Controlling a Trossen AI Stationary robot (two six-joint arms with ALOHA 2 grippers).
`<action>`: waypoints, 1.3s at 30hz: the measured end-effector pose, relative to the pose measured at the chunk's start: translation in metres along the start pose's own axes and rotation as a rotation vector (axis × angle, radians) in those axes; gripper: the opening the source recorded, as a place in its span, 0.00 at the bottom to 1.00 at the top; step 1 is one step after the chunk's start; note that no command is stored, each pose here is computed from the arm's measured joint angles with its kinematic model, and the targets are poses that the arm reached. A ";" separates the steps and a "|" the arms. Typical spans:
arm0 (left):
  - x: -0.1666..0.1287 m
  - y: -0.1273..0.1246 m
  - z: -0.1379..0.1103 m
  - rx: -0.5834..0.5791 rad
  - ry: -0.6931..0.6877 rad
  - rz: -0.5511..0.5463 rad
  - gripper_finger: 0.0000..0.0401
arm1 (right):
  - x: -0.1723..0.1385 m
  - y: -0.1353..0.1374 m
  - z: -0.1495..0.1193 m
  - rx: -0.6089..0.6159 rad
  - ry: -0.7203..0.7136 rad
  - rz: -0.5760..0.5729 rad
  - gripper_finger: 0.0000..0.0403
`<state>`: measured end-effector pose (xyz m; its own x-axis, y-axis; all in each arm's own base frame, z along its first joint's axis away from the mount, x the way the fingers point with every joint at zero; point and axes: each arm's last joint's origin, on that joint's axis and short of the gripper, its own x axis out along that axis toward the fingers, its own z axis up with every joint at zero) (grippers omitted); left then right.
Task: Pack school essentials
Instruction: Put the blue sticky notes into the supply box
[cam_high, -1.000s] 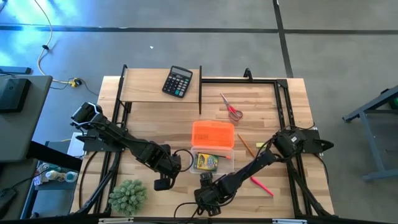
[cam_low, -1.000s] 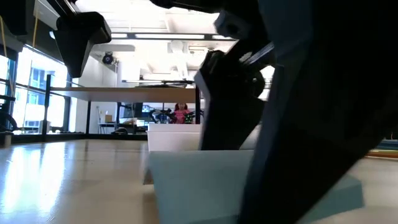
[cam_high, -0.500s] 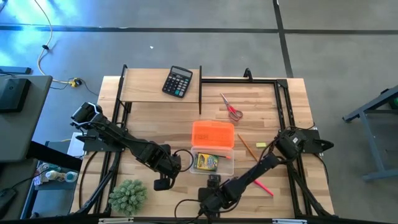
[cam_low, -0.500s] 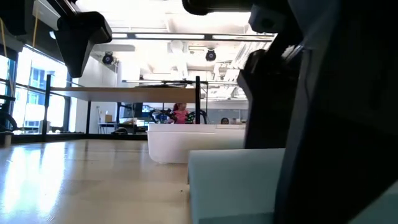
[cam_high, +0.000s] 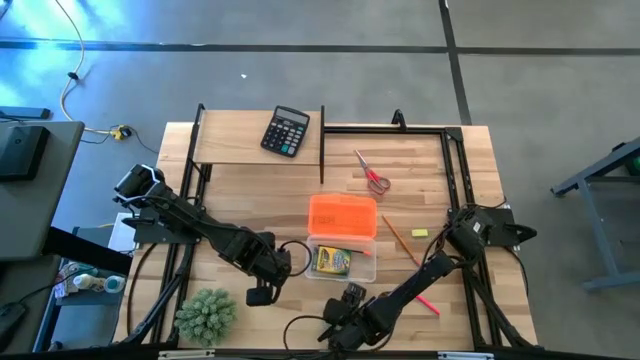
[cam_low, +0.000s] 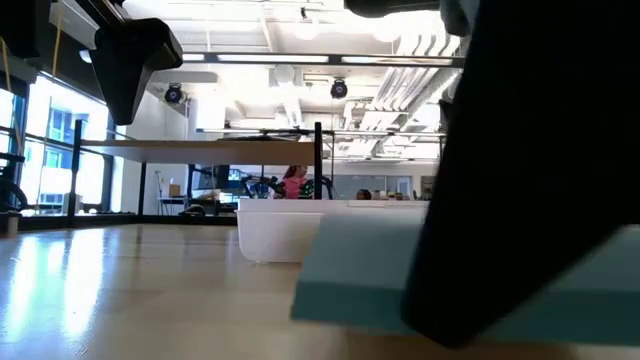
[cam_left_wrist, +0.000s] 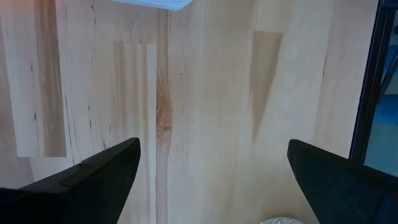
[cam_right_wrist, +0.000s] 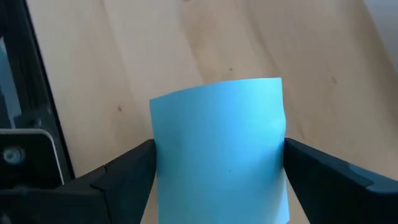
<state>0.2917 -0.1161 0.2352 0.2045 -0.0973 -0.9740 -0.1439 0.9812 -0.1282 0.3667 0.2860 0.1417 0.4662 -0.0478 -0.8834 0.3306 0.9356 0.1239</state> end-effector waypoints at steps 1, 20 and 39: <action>0.000 0.000 0.000 0.005 0.000 0.000 0.98 | 0.000 0.000 0.000 0.021 -0.008 -0.005 0.81; 0.000 0.001 0.000 0.021 -0.012 0.025 0.98 | -0.039 0.003 0.019 0.247 -0.207 -0.197 0.81; 0.000 0.001 0.000 0.065 -0.012 0.024 0.98 | -0.097 -0.029 0.055 0.038 -0.175 -0.540 0.81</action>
<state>0.2919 -0.1153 0.2352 0.2133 -0.0717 -0.9744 -0.0856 0.9921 -0.0917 0.3567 0.2443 0.2490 0.3505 -0.5765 -0.7381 0.5875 0.7491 -0.3061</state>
